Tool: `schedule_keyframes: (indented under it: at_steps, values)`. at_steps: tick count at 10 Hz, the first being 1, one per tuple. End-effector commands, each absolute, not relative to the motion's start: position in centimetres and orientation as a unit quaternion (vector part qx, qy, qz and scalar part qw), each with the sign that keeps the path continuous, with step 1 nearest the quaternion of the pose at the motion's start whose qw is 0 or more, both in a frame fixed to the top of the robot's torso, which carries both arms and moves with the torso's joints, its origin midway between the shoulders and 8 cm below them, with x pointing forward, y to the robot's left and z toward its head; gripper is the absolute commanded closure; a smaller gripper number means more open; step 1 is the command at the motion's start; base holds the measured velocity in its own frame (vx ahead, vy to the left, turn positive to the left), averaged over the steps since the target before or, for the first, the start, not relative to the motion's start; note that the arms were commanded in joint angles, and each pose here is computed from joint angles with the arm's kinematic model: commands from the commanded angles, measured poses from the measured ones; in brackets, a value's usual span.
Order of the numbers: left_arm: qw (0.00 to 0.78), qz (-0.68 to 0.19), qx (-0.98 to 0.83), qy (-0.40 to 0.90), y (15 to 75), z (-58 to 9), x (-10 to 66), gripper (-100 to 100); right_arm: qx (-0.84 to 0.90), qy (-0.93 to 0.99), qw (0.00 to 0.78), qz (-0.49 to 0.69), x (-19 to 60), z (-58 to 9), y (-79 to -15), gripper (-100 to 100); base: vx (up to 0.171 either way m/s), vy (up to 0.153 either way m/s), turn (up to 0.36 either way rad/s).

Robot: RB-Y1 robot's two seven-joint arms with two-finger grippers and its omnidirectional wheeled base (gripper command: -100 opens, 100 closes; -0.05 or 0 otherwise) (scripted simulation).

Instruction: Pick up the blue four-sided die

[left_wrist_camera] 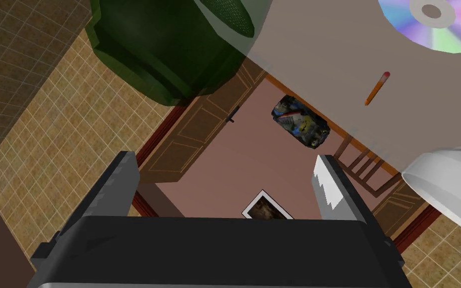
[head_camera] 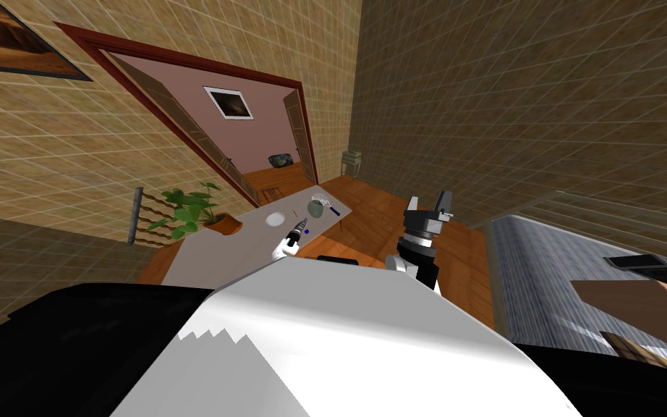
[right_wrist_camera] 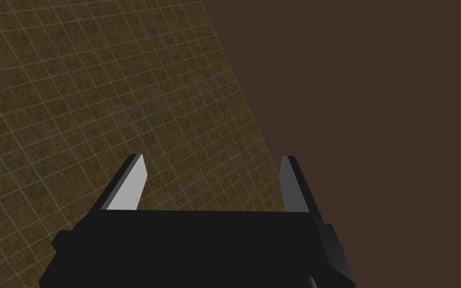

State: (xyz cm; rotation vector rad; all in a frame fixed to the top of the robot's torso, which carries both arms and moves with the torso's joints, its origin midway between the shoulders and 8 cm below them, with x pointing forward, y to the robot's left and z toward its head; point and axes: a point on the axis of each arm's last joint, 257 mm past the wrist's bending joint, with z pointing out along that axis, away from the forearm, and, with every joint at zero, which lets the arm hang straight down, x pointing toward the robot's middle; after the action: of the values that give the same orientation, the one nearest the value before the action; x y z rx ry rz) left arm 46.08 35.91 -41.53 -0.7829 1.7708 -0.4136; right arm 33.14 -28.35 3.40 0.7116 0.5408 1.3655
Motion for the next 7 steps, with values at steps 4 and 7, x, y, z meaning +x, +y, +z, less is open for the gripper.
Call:
schedule_keyframes:
  at_steps: [4, 7]
  values:
    - [0.516, -0.13, -0.328, 0.781, 37.8, -45.9, 44.1, -100, 0.318, 0.241, 0.685, 0.609, 33.1, 3.4, -28.4, 0, 0.043, -0.019, -0.007]
    - [0.479, -0.096, -0.33, 0.808, 39.1, -49.9, 41.5, -100, 0.318, 0.241, 0.685, 0.609, 33.1, 3.4, -28.4, 0, 0.053, -0.026, -0.008]
